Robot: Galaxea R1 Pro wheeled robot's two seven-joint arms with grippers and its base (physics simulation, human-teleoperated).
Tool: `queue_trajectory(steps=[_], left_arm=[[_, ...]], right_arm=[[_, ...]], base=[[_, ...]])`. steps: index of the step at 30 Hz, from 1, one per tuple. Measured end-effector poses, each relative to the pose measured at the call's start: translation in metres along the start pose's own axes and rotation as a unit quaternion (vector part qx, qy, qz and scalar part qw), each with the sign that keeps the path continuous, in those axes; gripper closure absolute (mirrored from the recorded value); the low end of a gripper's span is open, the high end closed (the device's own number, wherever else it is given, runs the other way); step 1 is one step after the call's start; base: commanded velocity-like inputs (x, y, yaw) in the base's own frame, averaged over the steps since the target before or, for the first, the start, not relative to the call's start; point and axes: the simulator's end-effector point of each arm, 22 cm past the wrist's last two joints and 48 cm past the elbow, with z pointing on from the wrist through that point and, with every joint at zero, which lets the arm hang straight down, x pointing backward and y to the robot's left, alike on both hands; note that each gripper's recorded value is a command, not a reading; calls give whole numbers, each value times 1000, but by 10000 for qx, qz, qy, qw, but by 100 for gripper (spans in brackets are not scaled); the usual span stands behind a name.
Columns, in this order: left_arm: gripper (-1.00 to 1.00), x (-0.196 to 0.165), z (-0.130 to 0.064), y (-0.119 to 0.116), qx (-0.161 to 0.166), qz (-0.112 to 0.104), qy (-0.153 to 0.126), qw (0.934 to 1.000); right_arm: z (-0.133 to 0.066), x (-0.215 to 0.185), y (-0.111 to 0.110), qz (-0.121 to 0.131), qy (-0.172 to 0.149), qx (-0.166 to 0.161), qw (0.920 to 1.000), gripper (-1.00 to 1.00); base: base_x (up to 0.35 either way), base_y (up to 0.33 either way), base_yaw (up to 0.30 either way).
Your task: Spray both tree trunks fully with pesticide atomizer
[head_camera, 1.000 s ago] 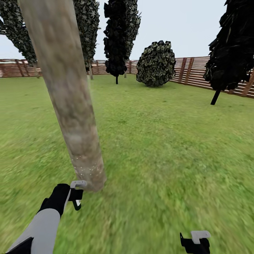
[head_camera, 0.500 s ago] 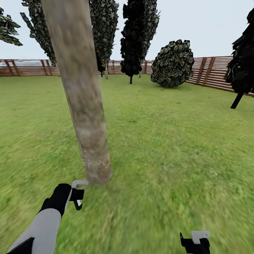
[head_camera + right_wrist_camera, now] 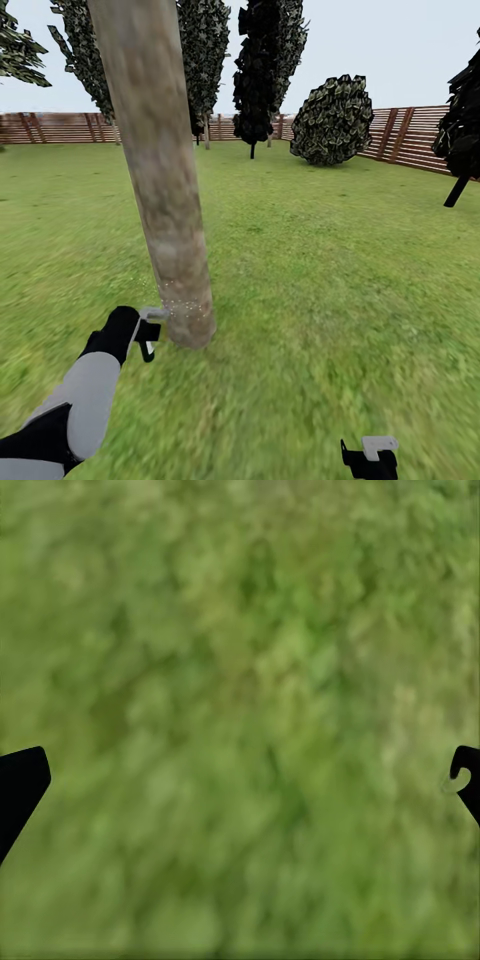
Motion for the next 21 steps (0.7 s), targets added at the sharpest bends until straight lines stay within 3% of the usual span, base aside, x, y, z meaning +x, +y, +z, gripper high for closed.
queue_trajectory(steps=[2,4,6,9,12,21], left_arm=[[100,-3,-1,-10,77,-14,-5,10000],[100,-4,-5,-41,277,-19,133,9995],[100,-13,-11,-47,281,31,112,9995],[100,-29,-22,-35,170,-16,119,9998],[100,-38,-31,-4,-52,-154,99,9998],[100,-44,-34,-10,-4,-160,47,9999]], right_arm=[[0,0,0,-1,-4,-4,10000,-100],[0,-1,1,0,-7,-14,10000,-100],[0,-1,2,1,-8,-17,10000,-100],[0,-1,2,4,-8,-16,10000,-100],[0,-1,2,5,-8,-17,10000,-100],[0,0,1,-7,7,-26,10000,-100]], base=[[0,0,0],[0,0,12],[0,0,148],[0,0,259],[0,0,166],[140,-165,9]])
